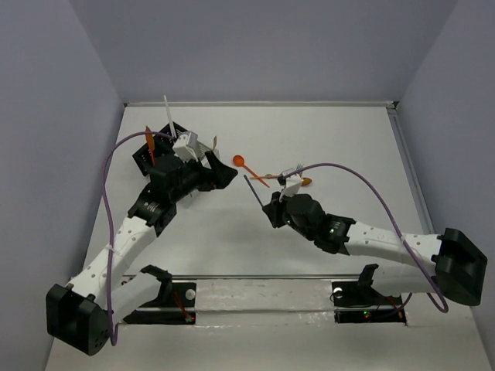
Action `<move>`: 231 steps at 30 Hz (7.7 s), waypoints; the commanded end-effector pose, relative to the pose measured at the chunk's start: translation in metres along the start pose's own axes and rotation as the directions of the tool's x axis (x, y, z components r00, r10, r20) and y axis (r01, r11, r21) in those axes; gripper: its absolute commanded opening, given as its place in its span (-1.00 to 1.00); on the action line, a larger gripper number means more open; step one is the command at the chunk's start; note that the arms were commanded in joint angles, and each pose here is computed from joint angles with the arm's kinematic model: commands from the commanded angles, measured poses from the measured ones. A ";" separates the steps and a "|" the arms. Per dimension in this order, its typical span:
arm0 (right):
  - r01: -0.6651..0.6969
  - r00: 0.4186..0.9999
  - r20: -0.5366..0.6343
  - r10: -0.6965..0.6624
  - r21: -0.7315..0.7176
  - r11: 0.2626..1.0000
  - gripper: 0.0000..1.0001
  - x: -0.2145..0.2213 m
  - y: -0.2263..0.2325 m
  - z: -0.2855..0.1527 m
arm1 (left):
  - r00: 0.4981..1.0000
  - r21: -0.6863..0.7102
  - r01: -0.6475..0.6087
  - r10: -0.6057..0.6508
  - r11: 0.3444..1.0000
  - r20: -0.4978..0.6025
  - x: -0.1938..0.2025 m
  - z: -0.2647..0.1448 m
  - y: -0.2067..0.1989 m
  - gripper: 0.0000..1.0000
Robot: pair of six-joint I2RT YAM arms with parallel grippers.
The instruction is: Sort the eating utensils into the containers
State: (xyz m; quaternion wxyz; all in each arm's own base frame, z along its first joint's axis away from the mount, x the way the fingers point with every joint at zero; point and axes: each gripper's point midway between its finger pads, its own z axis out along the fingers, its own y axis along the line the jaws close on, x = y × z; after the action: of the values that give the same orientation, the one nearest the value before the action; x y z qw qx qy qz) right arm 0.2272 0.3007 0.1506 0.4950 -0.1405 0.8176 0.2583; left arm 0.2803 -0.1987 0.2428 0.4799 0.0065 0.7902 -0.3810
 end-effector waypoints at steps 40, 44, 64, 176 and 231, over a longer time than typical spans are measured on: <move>0.031 0.974 0.224 0.021 -0.226 0.974 -0.86 -0.073 0.074 -0.012 | 0.993 0.164 0.103 -0.091 0.981 -0.076 0.013 0.028 -0.023 -0.35; 0.024 0.974 0.225 0.028 -0.225 0.974 -0.86 -0.072 0.074 -0.012 | 0.993 0.166 0.098 -0.087 0.981 -0.074 0.012 0.026 -0.024 -0.88; -0.034 0.962 0.268 0.054 -0.080 0.996 0.58 -0.061 0.009 -0.061 | 0.924 -0.097 -0.002 0.039 0.995 0.380 -0.155 -0.018 0.004 -0.89; 0.335 0.848 -0.406 -0.341 -0.089 0.938 -0.22 -0.021 -0.111 0.098 | 0.848 -0.102 -0.254 0.272 0.962 0.455 -0.109 -0.105 -0.022 0.98; 0.458 0.576 -0.584 -0.571 -0.348 0.818 -0.39 0.004 -0.125 0.181 | 0.859 -0.075 -0.260 0.266 0.963 0.437 -0.104 -0.101 -0.025 0.98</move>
State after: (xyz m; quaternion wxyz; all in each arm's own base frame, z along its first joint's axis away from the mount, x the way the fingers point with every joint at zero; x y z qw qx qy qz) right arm 0.4155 0.2961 0.0446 0.2110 -0.4801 0.8449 0.1056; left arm 0.2525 -0.1145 0.3501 0.6805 0.0112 0.6729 -0.2897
